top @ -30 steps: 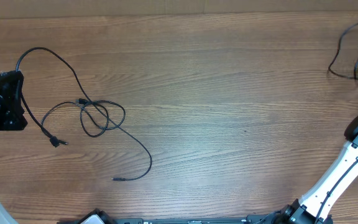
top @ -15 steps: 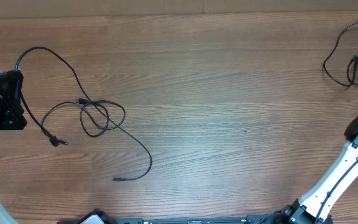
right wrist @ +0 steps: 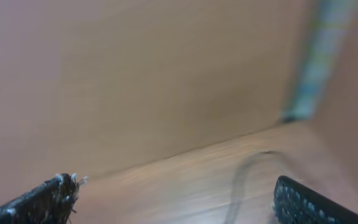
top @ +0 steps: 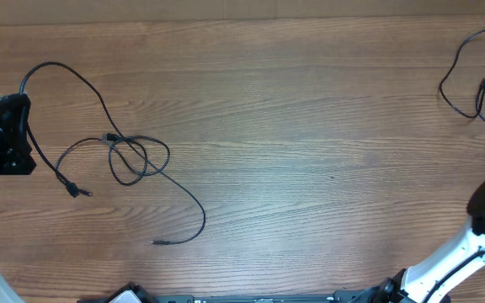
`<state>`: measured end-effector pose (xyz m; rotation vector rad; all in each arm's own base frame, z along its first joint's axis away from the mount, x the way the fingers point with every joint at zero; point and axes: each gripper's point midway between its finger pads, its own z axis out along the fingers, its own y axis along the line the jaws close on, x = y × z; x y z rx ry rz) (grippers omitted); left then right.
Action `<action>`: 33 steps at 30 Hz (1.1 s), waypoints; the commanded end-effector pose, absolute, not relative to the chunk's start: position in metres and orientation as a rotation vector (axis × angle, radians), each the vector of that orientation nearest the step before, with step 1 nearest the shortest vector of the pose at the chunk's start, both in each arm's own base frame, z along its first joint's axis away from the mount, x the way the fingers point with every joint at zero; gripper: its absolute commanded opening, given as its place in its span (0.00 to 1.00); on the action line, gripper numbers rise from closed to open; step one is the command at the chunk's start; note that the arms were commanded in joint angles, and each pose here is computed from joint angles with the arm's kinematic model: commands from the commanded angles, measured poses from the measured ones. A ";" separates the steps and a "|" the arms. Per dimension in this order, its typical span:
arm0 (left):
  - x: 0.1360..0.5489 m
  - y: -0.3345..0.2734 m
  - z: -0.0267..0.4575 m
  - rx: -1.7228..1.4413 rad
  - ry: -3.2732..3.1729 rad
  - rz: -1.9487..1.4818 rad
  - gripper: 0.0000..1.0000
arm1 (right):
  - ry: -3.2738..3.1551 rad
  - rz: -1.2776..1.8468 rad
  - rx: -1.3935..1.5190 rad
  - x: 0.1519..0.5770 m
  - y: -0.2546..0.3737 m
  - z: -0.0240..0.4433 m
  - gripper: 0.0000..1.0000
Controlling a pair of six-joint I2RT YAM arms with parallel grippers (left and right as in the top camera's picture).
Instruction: Untangle cables
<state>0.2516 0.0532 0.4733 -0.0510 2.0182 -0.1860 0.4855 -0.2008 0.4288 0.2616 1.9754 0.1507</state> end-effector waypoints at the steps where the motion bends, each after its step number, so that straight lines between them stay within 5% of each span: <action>1: 0.249 0.053 0.480 -0.031 1.998 -0.146 0.04 | 2.050 0.358 -0.036 0.510 -0.113 0.403 1.00; 9: 0.255 0.057 0.489 -0.049 1.959 -0.143 0.04 | 2.099 0.592 -0.519 0.502 0.078 0.382 1.00; 18: 0.275 0.071 0.524 -0.074 1.816 -0.124 0.04 | 2.105 0.651 -0.884 0.455 0.219 0.361 1.00; 26: 0.360 0.039 0.606 0.068 1.469 -0.499 0.04 | 2.195 0.447 -0.749 0.456 0.235 0.357 1.00; 33: 0.447 -0.084 0.589 0.326 1.370 -0.927 0.04 | 2.114 0.414 -0.618 0.438 0.192 0.414 1.00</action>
